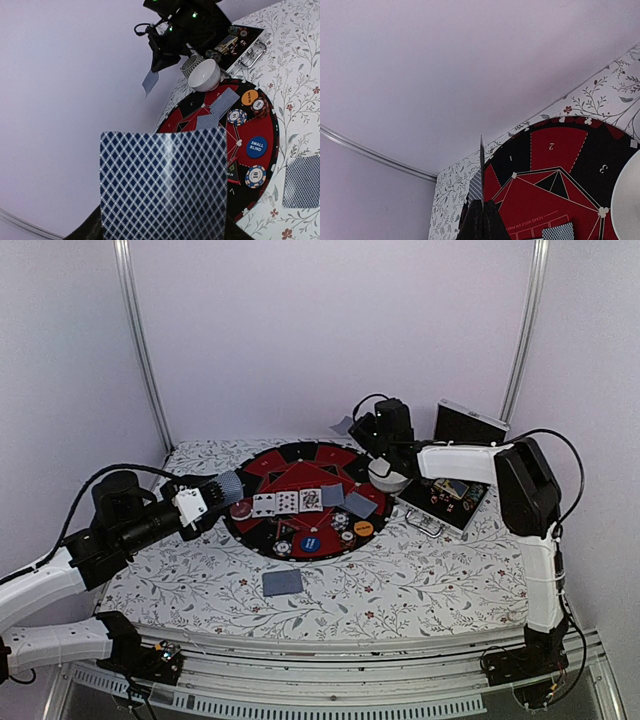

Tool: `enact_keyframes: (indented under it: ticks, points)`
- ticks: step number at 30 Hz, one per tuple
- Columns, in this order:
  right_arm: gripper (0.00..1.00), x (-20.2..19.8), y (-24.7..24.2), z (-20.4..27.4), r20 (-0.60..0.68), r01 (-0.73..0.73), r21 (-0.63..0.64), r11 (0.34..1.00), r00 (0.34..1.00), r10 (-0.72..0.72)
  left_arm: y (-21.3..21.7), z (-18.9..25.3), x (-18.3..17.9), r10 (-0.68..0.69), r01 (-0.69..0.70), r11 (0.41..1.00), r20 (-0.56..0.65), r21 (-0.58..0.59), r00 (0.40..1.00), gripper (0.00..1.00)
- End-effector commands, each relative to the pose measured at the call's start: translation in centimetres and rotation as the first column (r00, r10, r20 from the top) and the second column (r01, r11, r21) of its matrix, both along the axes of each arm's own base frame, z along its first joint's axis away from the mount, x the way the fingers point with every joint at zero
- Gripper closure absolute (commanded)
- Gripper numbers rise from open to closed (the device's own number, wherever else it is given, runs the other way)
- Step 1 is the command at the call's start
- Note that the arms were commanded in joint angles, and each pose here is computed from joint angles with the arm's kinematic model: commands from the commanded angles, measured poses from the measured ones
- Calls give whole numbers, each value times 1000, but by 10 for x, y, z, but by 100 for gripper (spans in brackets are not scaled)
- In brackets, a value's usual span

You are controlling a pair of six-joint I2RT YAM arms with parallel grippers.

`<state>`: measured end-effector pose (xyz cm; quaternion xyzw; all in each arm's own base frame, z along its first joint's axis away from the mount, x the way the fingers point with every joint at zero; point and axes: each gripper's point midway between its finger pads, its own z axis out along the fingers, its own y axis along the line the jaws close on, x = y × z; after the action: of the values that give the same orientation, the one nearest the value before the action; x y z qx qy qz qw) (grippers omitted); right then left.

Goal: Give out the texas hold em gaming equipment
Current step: Place the poker card in the community card area.

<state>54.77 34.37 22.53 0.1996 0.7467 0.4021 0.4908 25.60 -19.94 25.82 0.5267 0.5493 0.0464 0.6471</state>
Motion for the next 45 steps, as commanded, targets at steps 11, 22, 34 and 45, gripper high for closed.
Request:
enact_keyframes:
  ticks: [11, 22, 34, 45]
  points:
    - [99, 42, 4, -103, -146, 240, -112, 964, 956, -255, 0, 12, -1, -9, 10, 1000, 29, -26, 1000, 46]
    - [99, 33, 3, -145, -195, 222, -233, 947, 943, -269, 0, 13, -1, -6, 7, 1000, 32, -28, 999, 46]
    - [99, 36, 5, -157, -186, 203, -310, 929, 945, -269, 1, 13, -1, -1, 1, 1000, 35, -25, 999, 46]
    - [91, 33, 7, -157, -184, 198, -319, 927, 946, -265, 2, 13, -1, 3, -2, 1000, 38, -25, 999, 46]
